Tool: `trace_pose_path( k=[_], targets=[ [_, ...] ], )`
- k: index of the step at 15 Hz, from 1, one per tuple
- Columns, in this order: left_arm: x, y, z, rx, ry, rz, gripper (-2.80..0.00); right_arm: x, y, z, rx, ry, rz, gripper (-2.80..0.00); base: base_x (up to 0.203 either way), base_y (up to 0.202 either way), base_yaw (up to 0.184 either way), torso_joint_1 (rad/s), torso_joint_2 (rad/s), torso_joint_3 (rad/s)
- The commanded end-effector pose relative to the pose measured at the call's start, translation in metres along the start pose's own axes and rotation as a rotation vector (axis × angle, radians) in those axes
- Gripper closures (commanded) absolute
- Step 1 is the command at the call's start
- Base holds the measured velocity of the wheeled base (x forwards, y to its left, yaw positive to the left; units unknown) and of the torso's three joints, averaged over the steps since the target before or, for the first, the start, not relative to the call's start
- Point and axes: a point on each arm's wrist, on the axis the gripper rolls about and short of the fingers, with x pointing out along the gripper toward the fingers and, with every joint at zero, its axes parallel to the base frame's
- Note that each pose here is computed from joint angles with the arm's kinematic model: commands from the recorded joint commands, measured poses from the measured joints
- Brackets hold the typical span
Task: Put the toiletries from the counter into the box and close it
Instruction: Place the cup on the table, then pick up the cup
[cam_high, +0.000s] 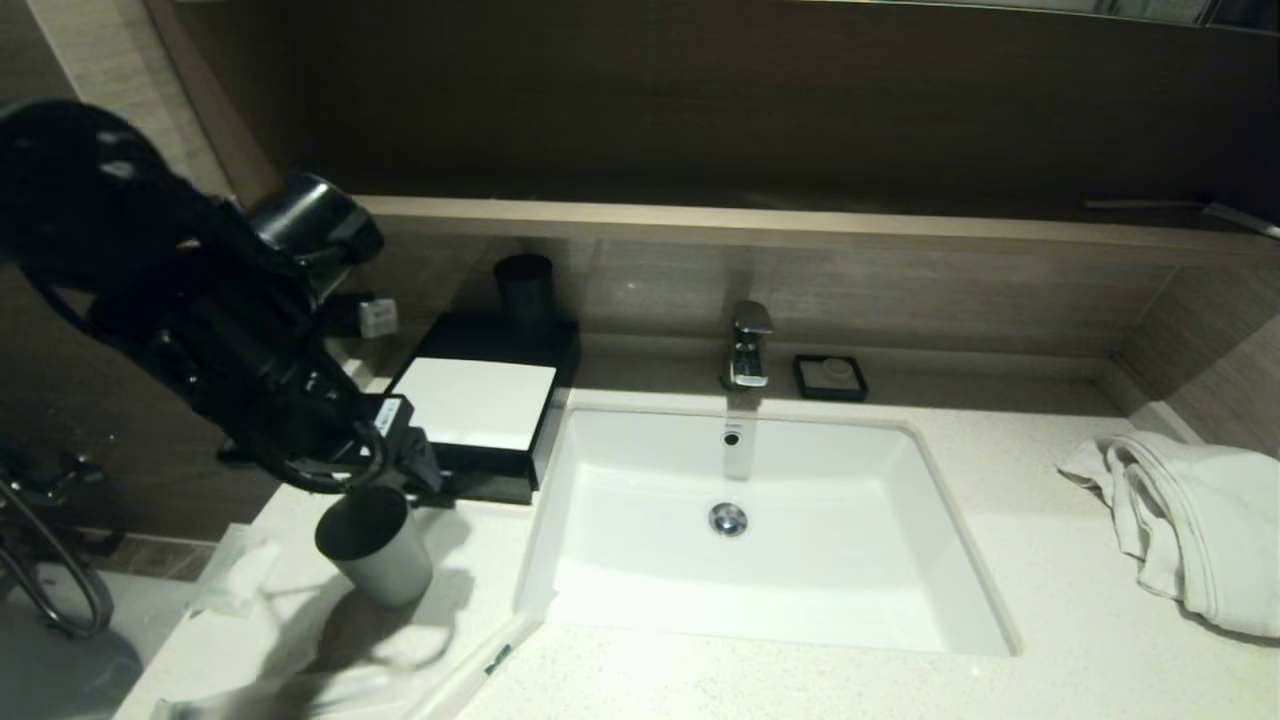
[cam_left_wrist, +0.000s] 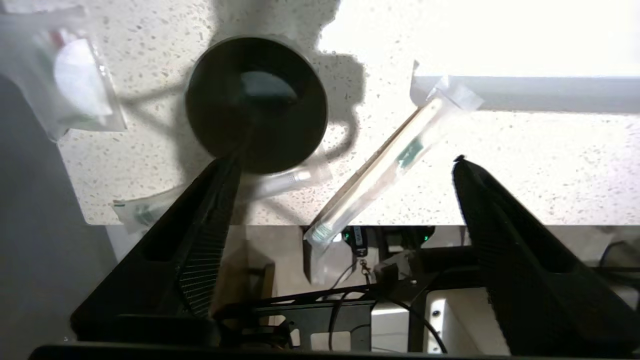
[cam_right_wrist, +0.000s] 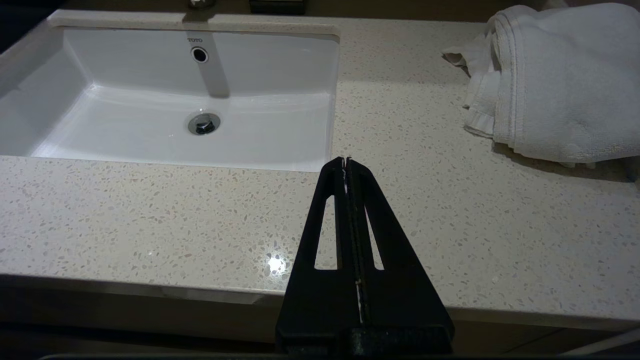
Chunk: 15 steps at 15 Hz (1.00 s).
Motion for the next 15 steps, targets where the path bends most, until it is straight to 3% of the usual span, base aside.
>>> trace_pose_path(
  k=[1, 4, 7, 12, 15],
  targets=[
    [-0.044, 0.006, -0.025, -0.001, -0.105, -0.028, 0.00, 0.000, 0.000, 0.000, 0.000, 0.000, 0.002, 0.00, 0.000, 0.000, 0.000, 0.000, 0.00, 0.000],
    [-0.067, 0.013, -0.056, -0.003, -0.159, -0.046, 0.00, 0.000, 0.000, 0.000, 0.000, 0.000, 0.002, 0.00, 0.000, 0.000, 0.000, 0.000, 0.00, 0.000],
    [-0.052, 0.020, -0.084, 0.000, -0.180, -0.045, 0.00, 0.000, 0.000, 0.000, 0.000, 0.000, 0.001, 0.00, 0.000, 0.000, 0.000, 0.000, 0.00, 0.000],
    [-0.033, 0.033, -0.140, 0.062, -0.428, -0.074, 0.00, 0.000, 0.000, 0.000, 0.000, 0.000, 0.001, 0.00, 0.000, 0.000, 0.000, 0.000, 0.00, 0.000],
    [-0.030, 0.038, -0.161, 0.079, -0.462, -0.073, 0.00, 0.000, 0.000, 0.000, 0.000, 0.000, 0.000, 0.00, 0.000, 0.000, 0.000, 0.000, 0.00, 0.000]
  ],
)
